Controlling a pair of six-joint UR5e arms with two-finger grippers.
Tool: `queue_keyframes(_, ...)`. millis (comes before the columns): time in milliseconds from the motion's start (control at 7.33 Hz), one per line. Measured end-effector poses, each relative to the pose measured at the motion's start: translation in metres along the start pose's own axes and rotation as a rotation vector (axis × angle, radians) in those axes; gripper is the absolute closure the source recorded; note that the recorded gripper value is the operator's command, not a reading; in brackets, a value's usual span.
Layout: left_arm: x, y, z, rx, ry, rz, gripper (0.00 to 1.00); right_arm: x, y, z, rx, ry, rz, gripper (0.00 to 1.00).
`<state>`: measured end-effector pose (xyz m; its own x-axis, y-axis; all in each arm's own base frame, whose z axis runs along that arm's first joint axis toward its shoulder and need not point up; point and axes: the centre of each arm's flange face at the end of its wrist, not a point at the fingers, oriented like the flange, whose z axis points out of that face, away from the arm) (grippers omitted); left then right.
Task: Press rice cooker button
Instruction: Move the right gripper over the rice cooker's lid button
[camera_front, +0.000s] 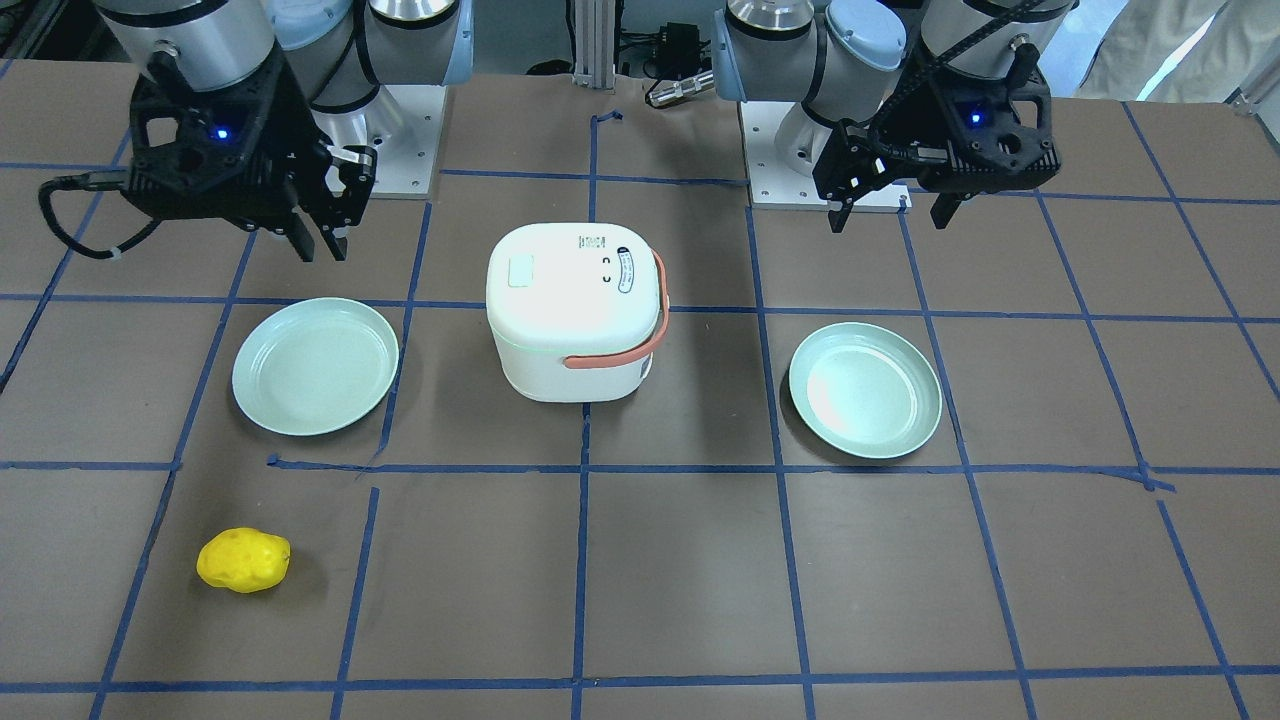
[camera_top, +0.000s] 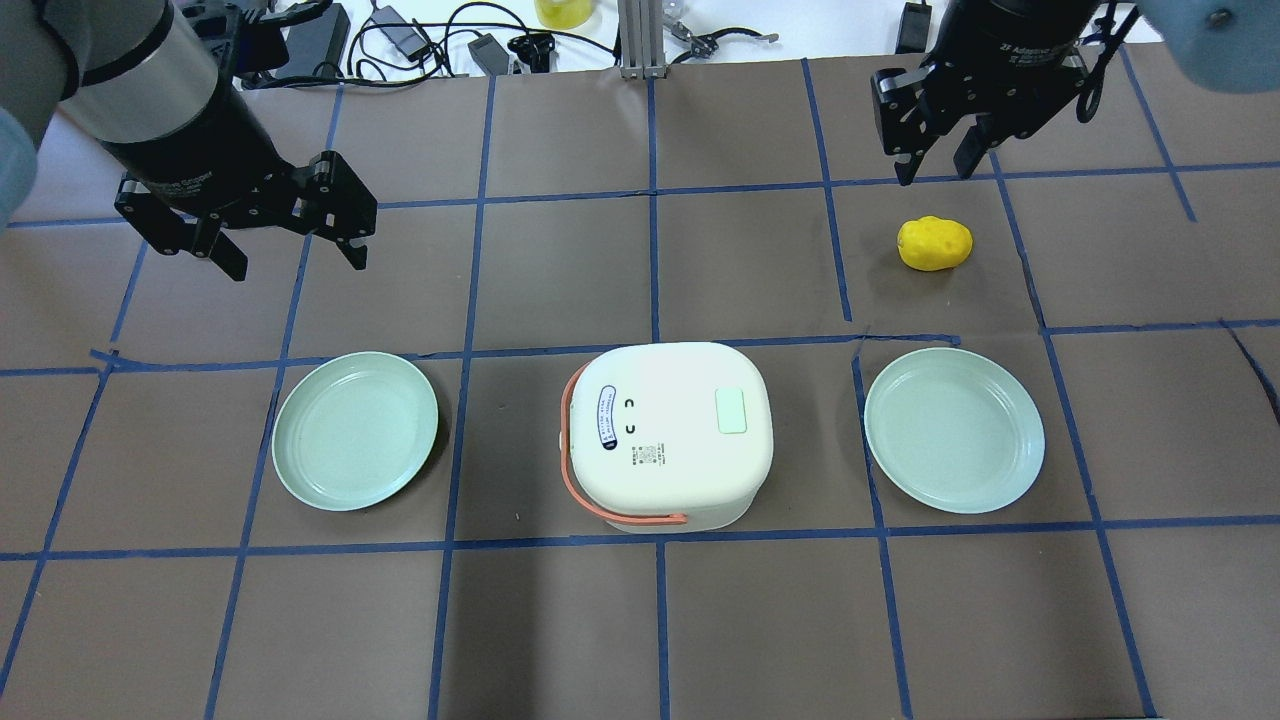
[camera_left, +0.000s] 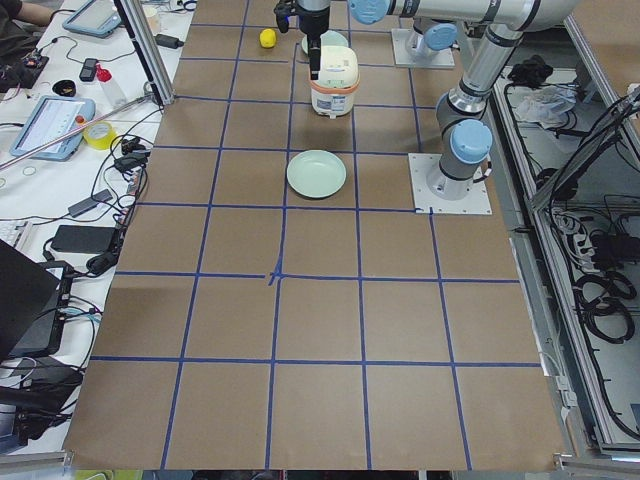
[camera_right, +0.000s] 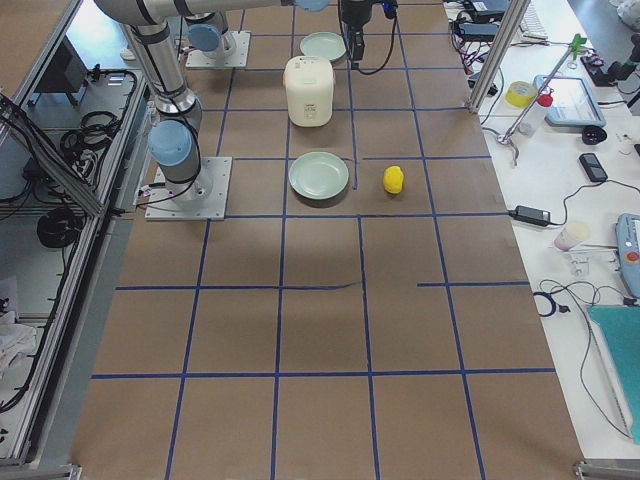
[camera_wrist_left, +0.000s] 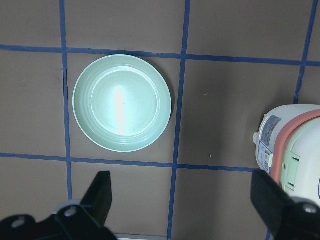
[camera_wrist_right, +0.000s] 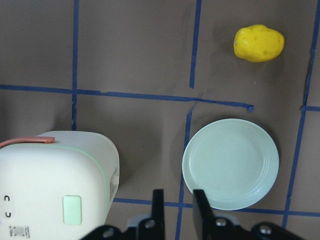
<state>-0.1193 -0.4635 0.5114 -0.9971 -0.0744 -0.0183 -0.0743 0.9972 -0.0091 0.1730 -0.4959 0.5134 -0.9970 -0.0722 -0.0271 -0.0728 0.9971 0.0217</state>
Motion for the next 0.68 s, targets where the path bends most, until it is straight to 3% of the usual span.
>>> queue_keyframes(409,0.000,0.000,0.000,0.000,0.000,0.000,0.00,-0.059,0.027,0.051,-0.077,0.002,0.016,1.00)
queue_keyframes(682,0.000,0.000,0.000,0.000,0.000,0.000,0.00,-0.089,0.043,0.092,-0.079,0.008,-0.011,1.00)
